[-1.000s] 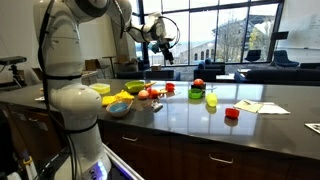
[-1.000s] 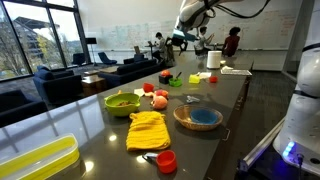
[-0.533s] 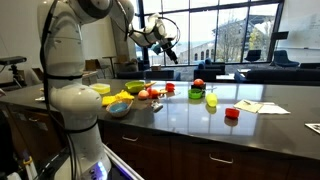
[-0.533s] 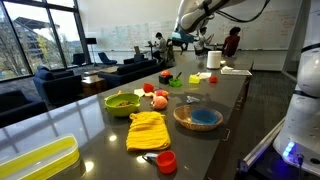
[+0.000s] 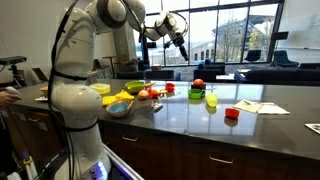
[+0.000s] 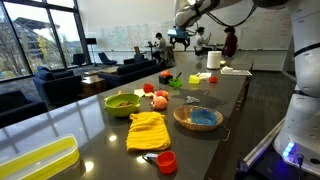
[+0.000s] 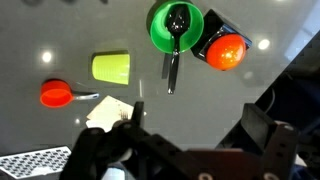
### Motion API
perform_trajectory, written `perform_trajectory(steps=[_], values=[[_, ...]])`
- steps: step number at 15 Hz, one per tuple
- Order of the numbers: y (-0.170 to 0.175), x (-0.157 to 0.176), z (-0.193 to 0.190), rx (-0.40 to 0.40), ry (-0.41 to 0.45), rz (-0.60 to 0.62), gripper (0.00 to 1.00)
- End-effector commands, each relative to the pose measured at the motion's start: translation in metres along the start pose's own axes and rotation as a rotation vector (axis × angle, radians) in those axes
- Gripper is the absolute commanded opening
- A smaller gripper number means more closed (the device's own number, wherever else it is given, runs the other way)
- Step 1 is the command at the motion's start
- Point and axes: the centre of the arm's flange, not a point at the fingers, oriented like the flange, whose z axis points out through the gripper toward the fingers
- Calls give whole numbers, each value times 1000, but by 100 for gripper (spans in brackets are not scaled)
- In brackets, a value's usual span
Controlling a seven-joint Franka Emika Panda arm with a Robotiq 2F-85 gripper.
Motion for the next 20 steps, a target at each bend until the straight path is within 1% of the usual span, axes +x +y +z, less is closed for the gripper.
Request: perform_trajectory(steps=[1,4,7,9,10,13,14,15,16,17,20], values=[[-49,24,1,-63,-200,45,100],[-52,34,13,-194,-332,97,100],[-46,46,41,-323,-410,169,100],[-32,56,66,-378,-448,232,100],[2,16,53,-347,-407,162,100],[7,28,78,-378,-428,199,100],[10,14,72,-349,-405,182,100],[19,-2,66,-300,-342,155,100],[20,-10,65,-258,-316,135,100],[17,-16,67,-209,-293,129,100],[-12,-26,72,-72,-207,160,100]])
